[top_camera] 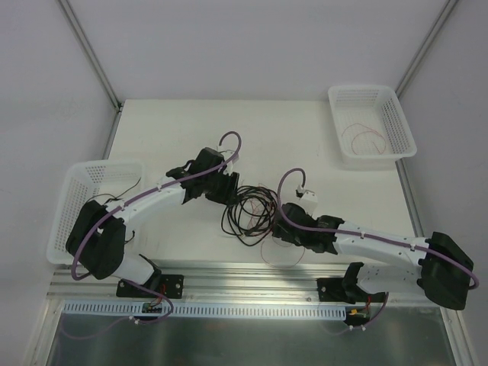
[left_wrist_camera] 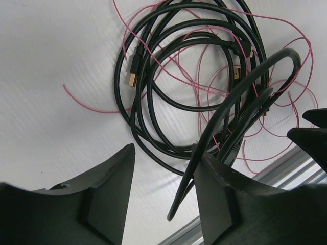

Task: Untangle the cables

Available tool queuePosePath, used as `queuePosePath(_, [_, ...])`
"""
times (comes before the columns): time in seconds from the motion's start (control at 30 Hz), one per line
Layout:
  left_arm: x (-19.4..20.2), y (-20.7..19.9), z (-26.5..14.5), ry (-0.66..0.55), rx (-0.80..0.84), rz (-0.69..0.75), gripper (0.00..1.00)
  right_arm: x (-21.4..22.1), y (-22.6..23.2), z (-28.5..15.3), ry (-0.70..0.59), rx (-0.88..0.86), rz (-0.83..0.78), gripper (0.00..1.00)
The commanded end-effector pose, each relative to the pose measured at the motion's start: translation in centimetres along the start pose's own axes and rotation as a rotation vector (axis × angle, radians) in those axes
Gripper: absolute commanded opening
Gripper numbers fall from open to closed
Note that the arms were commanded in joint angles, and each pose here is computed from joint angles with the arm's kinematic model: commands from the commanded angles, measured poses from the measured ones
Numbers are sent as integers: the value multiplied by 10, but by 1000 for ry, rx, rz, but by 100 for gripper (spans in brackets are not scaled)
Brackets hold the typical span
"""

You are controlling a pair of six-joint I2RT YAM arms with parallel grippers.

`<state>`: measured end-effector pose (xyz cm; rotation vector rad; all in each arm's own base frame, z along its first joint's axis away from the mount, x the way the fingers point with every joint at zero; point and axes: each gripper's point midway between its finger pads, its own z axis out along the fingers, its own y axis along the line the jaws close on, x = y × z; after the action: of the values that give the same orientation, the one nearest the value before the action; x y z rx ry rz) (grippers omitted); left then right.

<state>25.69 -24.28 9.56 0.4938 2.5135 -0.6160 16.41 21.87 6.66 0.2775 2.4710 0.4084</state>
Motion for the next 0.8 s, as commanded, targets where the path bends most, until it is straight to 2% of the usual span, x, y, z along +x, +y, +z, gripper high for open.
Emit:
queuePosePath(0.0, [-8,1,1,-42,-12,-5,48,4,11,9,-3,-22,90,51])
queuePosePath(0.13, [-7,3,1,-43,-23,-8,35,8,14,15,-7,-16,81,40])
queuePosePath(0.17, [-8,3,0,-46,-25,-7,27,8,13,16,-6,-13,81,37])
queuePosePath(0.23, [-10,8,-1,-59,-54,-5,21,6,13,14,-20,-9,70,28])
queuePosePath(0.27, [-11,10,-2,-67,-63,-1,16,5,8,14,-24,10,62,16])
queuePosePath(0.37, [-15,19,-5,-89,-117,6,11,-8,-1,2,-63,49,26,1])
queuePosePath(0.5, [-17,43,-11,-92,-227,-6,5,-53,-7,-34,-196,78,-49,1])
queuePosePath(0.77, [-30,100,-32,-117,-305,-199,3,-173,-9,-162,-480,65,-270,1])
